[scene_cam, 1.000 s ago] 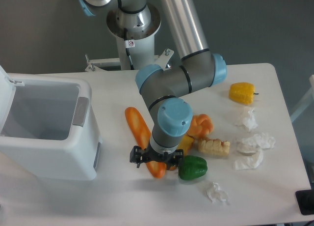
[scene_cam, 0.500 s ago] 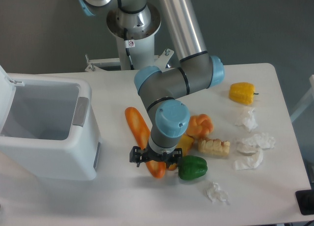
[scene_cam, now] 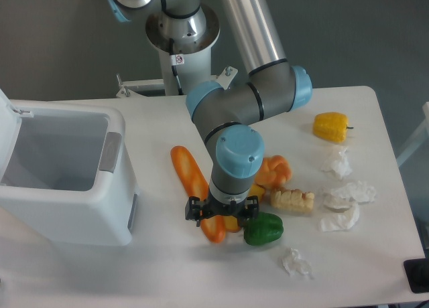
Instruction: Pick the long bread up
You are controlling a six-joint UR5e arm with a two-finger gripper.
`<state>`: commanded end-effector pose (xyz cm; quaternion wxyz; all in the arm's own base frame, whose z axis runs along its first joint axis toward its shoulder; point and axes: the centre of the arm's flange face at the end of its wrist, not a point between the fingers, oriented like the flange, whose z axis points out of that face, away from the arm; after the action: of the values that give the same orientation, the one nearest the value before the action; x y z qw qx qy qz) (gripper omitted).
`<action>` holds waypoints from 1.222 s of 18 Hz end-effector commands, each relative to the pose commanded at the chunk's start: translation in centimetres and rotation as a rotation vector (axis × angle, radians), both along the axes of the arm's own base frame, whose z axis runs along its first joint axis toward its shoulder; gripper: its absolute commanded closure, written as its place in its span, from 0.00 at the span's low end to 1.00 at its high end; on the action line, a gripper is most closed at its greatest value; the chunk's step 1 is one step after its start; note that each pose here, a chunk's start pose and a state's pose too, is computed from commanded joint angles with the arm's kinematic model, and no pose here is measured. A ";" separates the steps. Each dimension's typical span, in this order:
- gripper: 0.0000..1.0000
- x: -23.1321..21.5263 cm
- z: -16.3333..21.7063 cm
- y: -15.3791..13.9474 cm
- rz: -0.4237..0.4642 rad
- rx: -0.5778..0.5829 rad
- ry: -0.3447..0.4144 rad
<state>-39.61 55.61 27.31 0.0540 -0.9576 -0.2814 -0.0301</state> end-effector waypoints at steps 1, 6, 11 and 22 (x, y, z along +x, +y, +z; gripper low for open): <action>0.00 0.1 0.2 0.0 0.012 0.002 0.001; 0.00 0.6 0.1 0.1 0.025 -0.004 -0.005; 0.00 0.8 0.0 -0.1 0.064 -0.011 -0.013; 0.00 2.1 -3.7 -0.6 0.057 -0.064 -0.066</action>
<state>-37.51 55.00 23.59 0.0150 -0.9489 -0.3109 -0.0512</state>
